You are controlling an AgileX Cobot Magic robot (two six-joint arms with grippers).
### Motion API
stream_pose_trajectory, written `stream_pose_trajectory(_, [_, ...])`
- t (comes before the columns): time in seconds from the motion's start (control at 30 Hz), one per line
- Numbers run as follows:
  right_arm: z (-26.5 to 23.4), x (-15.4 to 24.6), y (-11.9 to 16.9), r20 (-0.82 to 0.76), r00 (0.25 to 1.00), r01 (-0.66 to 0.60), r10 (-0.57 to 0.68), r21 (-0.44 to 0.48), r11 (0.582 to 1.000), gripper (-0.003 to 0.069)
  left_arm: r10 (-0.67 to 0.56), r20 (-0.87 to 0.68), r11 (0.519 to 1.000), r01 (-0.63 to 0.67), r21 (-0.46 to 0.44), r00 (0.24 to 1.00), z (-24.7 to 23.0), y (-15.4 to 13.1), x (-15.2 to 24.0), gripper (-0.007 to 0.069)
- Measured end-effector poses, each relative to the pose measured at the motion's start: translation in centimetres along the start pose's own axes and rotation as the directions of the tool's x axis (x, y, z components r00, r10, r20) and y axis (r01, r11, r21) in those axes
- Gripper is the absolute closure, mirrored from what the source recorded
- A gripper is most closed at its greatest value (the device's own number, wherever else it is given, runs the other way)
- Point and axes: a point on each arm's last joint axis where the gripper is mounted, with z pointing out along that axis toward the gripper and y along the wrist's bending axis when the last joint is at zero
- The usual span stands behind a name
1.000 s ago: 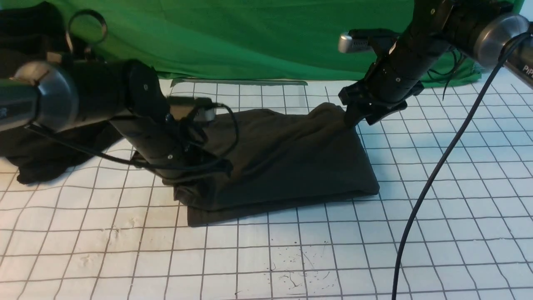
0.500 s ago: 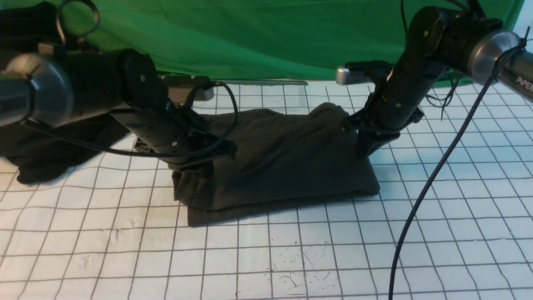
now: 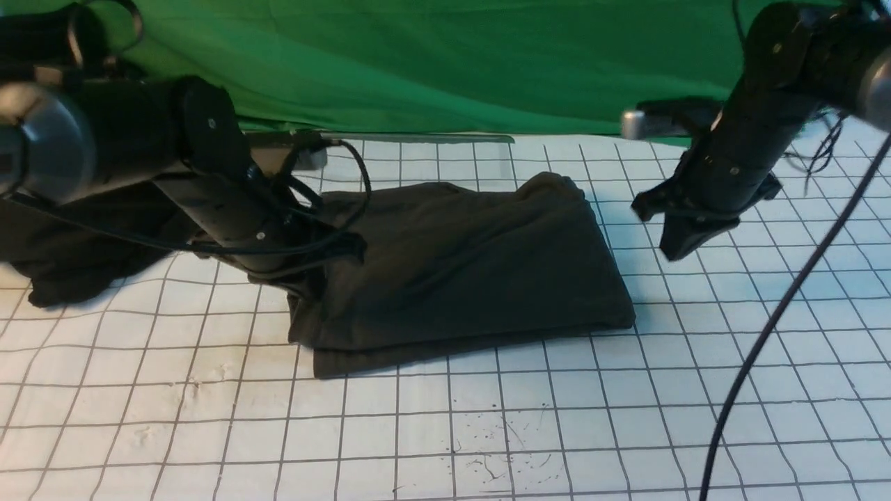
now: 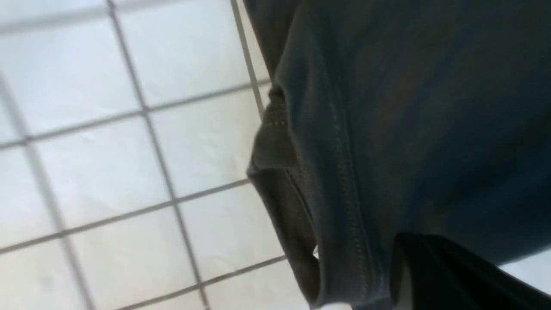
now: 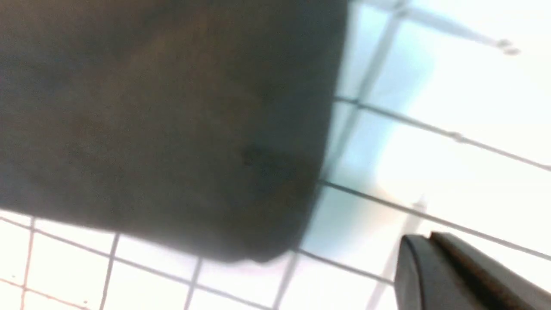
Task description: Fold a long-sleeved shirt over a white checkered tablecloth.
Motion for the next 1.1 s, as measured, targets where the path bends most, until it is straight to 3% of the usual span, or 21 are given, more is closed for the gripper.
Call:
stream_pose_trajectory(0.13, [-2.2,0.3,-0.1,0.025,1.0,-0.004,0.004,0.001,1.0,0.0613,-0.036,0.106,0.999,0.037,-0.013,0.994,-3.2,1.5,0.4,0.0625])
stream_pose_trajectory(0.23, [-1.5,0.5,0.1,-0.003,1.0,-0.009,0.009,-0.036,0.999,0.0491,-0.082,0.114,0.996,0.086,-0.029,0.99,-4.1,3.0,1.5,0.0625])
stream_pose_trajectory(0.37, [1.5,0.6,0.8,-0.049,0.999,-0.017,0.01,-0.144,0.989,0.0257,-0.14,0.048,0.988,0.142,-0.054,0.989,-3.4,4.9,4.3,0.0625])
stream_pose_trajectory(0.47, [4.4,0.2,1.2,-0.051,0.999,-0.024,0.016,-0.171,0.985,0.0152,-0.158,-0.016,0.985,0.157,-0.065,0.987,-2.5,5.4,6.4,0.0625])
stream_pose_trajectory(0.57, [6.4,0.0,1.6,-0.051,0.999,-0.019,0.011,-0.171,0.985,0.0132,-0.158,-0.039,0.986,0.156,-0.054,0.987,-2.3,5.3,7.0,0.0625])
stream_pose_trajectory(0.73, [9.0,0.1,2.3,-0.084,0.996,-0.007,-0.007,-0.175,0.985,0.0194,-0.172,-0.036,0.985,0.172,0.001,0.984,-2.3,4.8,7.0,0.0625])
stream_pose_trajectory(0.77, [9.0,0.1,2.4,-0.085,0.996,-0.006,-0.01,-0.179,0.984,0.0253,-0.174,-0.03,0.985,0.174,0.011,0.984,-2.3,4.7,6.9,0.0625])
stream_pose_trajectory(0.83, [9.0,0.2,2.6,-0.088,0.996,0.003,-0.02,-0.189,0.982,0.0506,-0.185,-0.018,0.982,0.185,0.029,0.983,-2.3,4.6,6.8,0.0625])
stream_pose_trajectory(0.87, [9.0,0.2,2.6,-0.089,0.996,0.003,-0.02,-0.189,0.982,0.0506,-0.185,-0.017,0.982,0.185,0.028,0.983,-2.3,4.6,6.8,0.0625])
stream_pose_trajectory(0.9, [9.0,0.3,2.6,-0.102,0.995,0.0,-0.02,-0.195,0.981,0.0574,-0.188,-0.015,0.981,0.189,0.033,0.982,-2.3,4.6,6.8,0.0625])
stream_pose_trajectory(1.1, [6.8,2.5,2.6,-0.196,0.98,-0.001,-0.028,-0.147,0.989,0.0583,-0.186,-0.012,0.982,0.186,0.044,0.983,-2.3,4.5,6.7,0.0625])
